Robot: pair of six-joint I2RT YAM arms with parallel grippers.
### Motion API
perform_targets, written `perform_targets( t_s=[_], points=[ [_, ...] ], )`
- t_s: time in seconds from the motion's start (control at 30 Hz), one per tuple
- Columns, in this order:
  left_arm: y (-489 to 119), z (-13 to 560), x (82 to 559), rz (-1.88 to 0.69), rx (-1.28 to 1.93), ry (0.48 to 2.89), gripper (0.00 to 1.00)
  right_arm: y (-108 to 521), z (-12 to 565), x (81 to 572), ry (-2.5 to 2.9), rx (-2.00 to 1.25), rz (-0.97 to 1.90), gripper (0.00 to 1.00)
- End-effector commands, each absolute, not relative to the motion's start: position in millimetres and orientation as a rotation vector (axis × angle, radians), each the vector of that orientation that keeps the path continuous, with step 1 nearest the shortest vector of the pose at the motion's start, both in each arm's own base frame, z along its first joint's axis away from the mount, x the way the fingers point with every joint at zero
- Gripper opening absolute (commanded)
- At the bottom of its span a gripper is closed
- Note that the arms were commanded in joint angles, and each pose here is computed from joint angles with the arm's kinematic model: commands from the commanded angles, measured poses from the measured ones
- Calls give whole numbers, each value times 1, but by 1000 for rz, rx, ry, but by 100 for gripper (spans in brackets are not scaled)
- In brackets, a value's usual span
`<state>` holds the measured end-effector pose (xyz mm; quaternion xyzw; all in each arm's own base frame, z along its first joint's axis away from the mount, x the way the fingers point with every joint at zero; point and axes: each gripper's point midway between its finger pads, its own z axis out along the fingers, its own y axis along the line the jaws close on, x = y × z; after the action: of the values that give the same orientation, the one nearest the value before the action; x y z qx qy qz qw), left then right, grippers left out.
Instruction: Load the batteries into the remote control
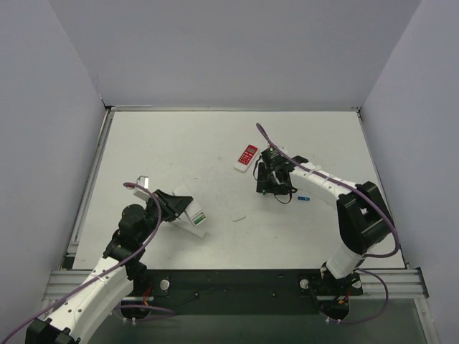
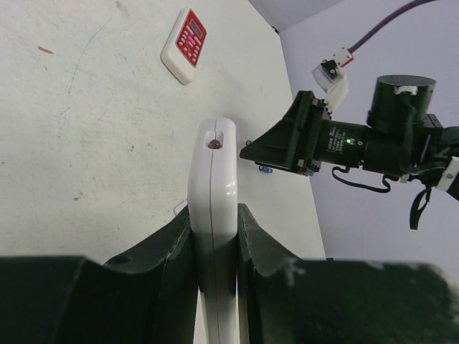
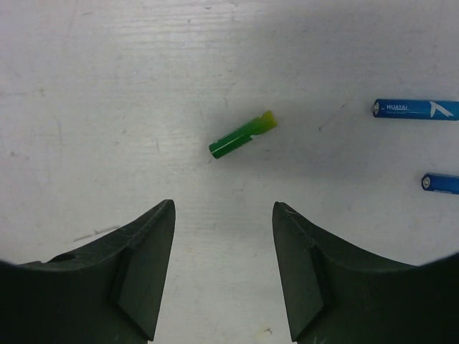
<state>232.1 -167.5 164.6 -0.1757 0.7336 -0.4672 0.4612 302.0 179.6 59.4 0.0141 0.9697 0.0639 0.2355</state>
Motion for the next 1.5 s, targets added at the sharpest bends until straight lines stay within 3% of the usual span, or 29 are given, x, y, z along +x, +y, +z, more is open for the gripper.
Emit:
perform_targets(
  t_s=[0.0, 0.37, 0.83, 1.03, 1.07, 1.13, 1.27, 1.47],
  points=[
    [-169, 173, 230, -1171, -396, 1768, 0, 168, 44, 321, 2661, 221, 19, 50],
    [-170, 171, 226, -1187, -388, 1768, 0, 164, 9, 341, 2645, 435, -35, 46],
    [-174, 175, 226, -1213, -375, 1769, 0, 160, -2, 306, 2711, 345, -44, 28],
    [-180, 176, 226, -1247, -368, 1776, 0, 162, -10, 295, 2752, 262, -45, 15],
    [-180, 178, 227, -1251, -366, 1772, 0, 165, -9, 294, 2760, 222, -31, 7],
    [-182, 179, 226, -1263, -356, 1776, 0, 172, -4, 293, 2754, 149, -3, 0],
    [-190, 180, 223, -1312, -331, 1789, 0, 193, 22, 290, 2694, -138, 72, 0],
    [-209, 186, 217, -1456, -273, 1798, 0, 238, 92, 257, 2431, -933, 113, 0]
  ],
)
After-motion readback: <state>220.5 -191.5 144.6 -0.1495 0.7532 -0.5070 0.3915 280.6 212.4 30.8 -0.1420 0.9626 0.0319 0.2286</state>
